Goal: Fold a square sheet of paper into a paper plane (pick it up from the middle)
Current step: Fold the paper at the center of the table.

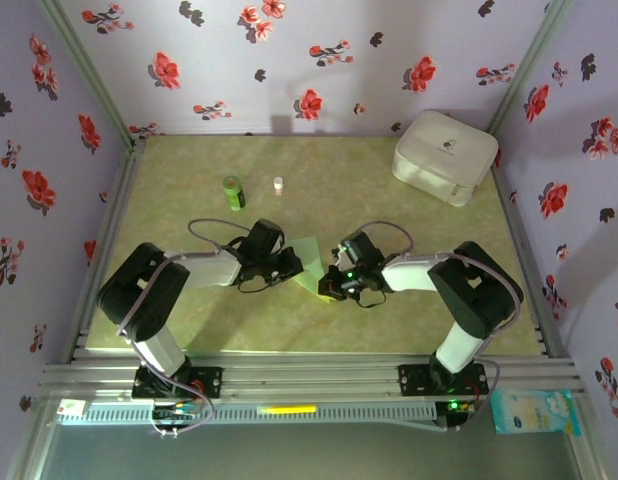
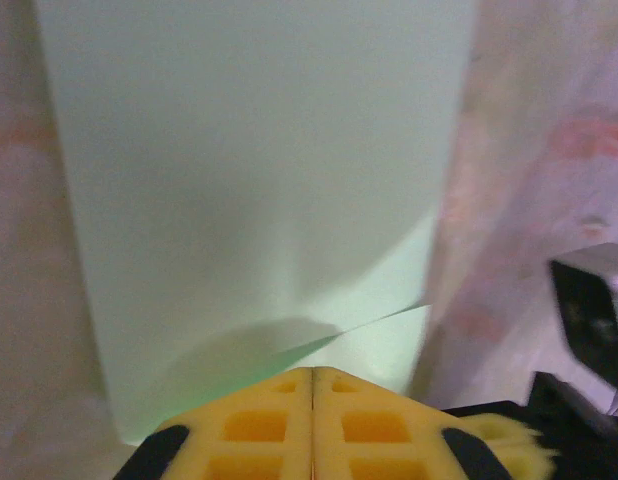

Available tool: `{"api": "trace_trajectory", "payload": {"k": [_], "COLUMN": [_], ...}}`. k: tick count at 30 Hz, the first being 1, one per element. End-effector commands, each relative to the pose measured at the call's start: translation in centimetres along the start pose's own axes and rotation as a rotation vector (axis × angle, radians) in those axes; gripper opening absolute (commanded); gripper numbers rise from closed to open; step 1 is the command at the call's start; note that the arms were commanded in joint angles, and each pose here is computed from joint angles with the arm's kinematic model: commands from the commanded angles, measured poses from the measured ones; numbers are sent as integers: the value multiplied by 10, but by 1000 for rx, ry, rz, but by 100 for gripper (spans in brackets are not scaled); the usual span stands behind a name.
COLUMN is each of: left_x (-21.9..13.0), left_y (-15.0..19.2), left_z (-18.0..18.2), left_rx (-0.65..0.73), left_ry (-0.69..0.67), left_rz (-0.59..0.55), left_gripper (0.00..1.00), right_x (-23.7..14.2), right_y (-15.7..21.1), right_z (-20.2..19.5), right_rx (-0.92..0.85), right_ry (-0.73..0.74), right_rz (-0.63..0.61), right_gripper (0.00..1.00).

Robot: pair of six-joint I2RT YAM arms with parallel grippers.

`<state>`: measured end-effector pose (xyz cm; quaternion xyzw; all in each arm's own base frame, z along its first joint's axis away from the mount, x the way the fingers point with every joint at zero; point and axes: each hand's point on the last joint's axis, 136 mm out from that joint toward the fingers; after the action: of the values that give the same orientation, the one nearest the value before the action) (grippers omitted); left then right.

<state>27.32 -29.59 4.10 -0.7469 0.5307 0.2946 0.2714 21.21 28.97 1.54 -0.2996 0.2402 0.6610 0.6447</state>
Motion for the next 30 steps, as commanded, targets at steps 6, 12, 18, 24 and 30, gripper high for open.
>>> {"api": "trace_trajectory", "payload": {"k": [6,12,18,24,30], "left_x": [-8,15,31,31,22], "left_y": [10,38,44,32,19], "left_z": [-19,-28,-1,28,52], "left_rx": [2,18,11,7,-4], "left_ry": [-1,52,4,-39,-51], "left_rz": [-25,39,48,8,-31], "left_gripper": [9,8,8,9,13], "right_x": [1,2,4,4,5], "right_y": [11,12,13,17,20], "right_z": [-33,-34,-37,-42,-46], "right_rx": [72,71,74,80,82], "right_ry": [118,119,123,131,140], "right_rz": [4,11,17,19,29], "right_gripper": [2,2,2,2,0]}}
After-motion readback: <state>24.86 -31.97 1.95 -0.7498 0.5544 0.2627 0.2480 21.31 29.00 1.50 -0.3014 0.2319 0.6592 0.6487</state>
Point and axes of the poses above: each hand's point on the last joint's axis, 136 mm out from that joint toward the fingers, its own x axis out along the fingers, its own z axis along the line the jaws close on, y = z × x, and after that the axes turned 5 degrees about -x, right-handed
